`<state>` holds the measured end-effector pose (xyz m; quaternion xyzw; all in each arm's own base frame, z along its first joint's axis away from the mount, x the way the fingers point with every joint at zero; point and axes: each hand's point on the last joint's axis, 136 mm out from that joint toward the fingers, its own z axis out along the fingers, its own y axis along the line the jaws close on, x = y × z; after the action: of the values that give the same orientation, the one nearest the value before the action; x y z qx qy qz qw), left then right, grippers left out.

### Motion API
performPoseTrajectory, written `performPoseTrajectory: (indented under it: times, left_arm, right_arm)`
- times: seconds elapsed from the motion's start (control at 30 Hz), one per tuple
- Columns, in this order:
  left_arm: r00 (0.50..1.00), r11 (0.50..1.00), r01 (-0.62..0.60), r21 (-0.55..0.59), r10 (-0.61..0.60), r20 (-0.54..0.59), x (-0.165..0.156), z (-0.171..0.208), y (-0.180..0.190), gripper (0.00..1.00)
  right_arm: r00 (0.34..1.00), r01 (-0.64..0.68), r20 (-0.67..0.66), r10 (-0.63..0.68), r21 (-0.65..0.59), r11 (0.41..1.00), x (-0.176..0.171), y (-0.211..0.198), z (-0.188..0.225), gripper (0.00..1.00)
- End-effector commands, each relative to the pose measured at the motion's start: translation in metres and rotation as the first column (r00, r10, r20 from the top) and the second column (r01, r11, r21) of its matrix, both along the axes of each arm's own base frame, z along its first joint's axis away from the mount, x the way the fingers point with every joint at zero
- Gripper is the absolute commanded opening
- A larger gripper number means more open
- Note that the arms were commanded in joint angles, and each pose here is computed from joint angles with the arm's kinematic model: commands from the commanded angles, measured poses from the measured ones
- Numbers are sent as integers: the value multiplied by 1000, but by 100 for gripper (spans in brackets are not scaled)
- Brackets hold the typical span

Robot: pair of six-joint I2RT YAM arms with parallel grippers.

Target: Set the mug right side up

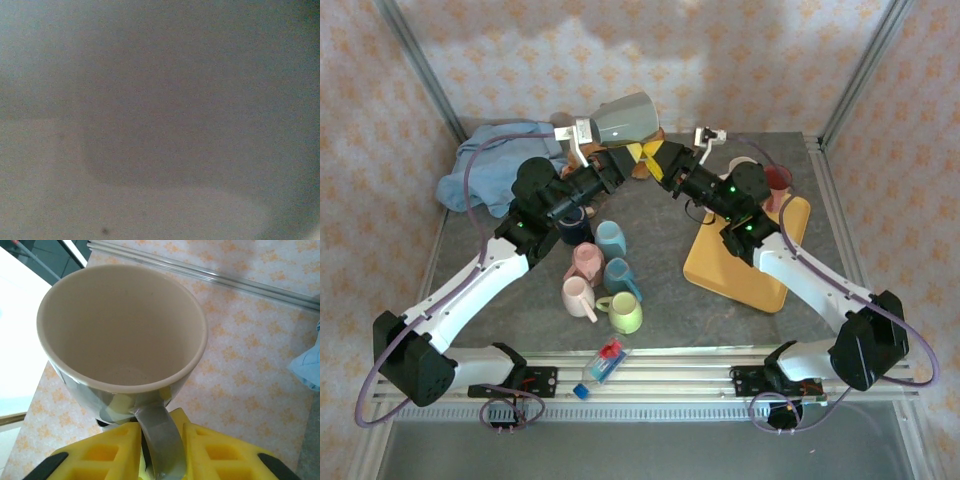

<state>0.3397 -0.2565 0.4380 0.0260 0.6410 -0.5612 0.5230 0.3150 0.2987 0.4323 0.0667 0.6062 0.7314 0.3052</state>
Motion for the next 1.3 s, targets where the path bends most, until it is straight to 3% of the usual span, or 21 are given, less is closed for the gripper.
performPoseTrajectory:
  times: [0.0, 0.27, 0.57, 0.7, 0.97, 1.13, 1.27]
  left_arm:
    - [993, 998, 54, -41, -49, 109, -17, 34, 0, 0]
    - [992, 995, 88, -40, -84, 94, -23, 30, -1, 0]
    - [993, 994, 107, -18, -106, 55, -17, 13, -8, 0]
    - [995, 995, 96, 8, -96, 15, -11, -2, -10, 0]
    - [998, 997, 51, 53, -49, -50, -2, -24, -7, 22]
    - [996, 996, 45, 72, -38, -85, 1, -34, -7, 42]
    - [994, 996, 43, 83, -34, -105, 3, -39, -7, 51]
  right_arm:
    - [989, -97, 106, 99, -17, 995, -23, 7, 27, 26]
    - [989, -112, 97, 115, -39, 993, -21, 5, 26, 27]
    - [991, -48, 121, 52, -37, 998, -15, -2, 30, 5]
    - [990, 25, 136, -18, -48, 999, -11, -14, 31, 0]
    - [983, 118, 152, -101, -105, 988, -4, -25, 29, 0]
    - [976, 170, 160, -145, -155, 973, -2, -32, 24, 0]
    - [972, 193, 170, -162, -181, 964, -1, -35, 23, 0]
